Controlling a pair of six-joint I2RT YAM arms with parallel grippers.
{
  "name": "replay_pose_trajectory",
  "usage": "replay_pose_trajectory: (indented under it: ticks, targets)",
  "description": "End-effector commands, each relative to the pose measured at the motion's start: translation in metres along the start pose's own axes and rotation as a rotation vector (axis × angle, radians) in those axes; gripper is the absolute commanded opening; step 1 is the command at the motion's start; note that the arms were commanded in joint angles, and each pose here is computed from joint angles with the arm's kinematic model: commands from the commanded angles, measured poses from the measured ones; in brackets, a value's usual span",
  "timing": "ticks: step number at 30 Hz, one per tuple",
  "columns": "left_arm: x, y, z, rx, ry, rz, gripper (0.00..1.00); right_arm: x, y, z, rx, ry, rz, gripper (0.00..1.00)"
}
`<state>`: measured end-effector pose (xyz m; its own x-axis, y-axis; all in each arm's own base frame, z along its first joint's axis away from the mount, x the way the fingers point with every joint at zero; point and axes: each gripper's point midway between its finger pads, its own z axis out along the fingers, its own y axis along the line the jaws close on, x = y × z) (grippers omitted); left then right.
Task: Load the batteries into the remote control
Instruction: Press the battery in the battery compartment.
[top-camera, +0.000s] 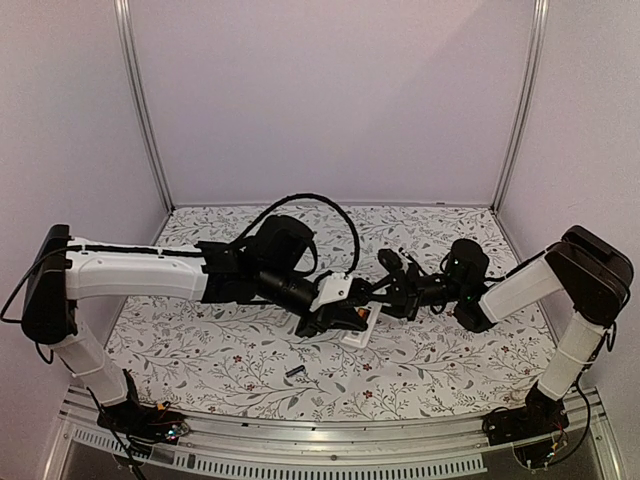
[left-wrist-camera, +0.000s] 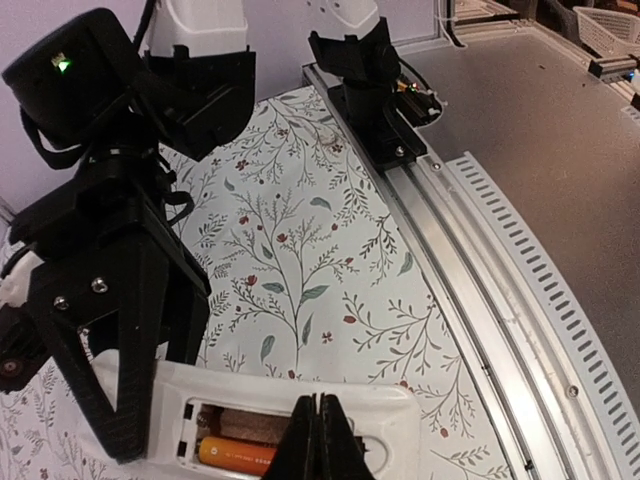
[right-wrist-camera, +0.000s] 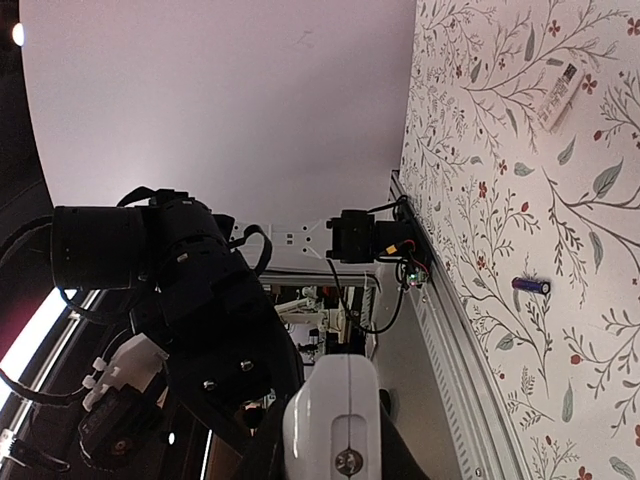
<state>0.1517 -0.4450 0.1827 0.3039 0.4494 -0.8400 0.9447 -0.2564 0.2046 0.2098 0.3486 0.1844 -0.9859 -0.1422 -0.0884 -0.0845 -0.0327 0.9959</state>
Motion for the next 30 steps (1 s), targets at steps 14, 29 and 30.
replay_pose_trajectory:
  ticks: [14, 29, 30]
  targets:
    - [0.096, -0.004, 0.009, 0.002, 0.269, -0.251, 0.02, 0.02, 0.081, 0.014, -0.089, 0.072, -0.223, 0.0]
    - [-0.011, 0.04, -0.069, -0.397, 0.064, -0.292, 0.75, 0.009, 0.029, 0.0, 0.258, -0.005, -0.349, 0.0]
    - [-0.009, 0.043, -0.072, -0.42, 0.065, -0.343, 0.81, 0.008, 0.029, -0.001, 0.263, -0.012, -0.36, 0.0]
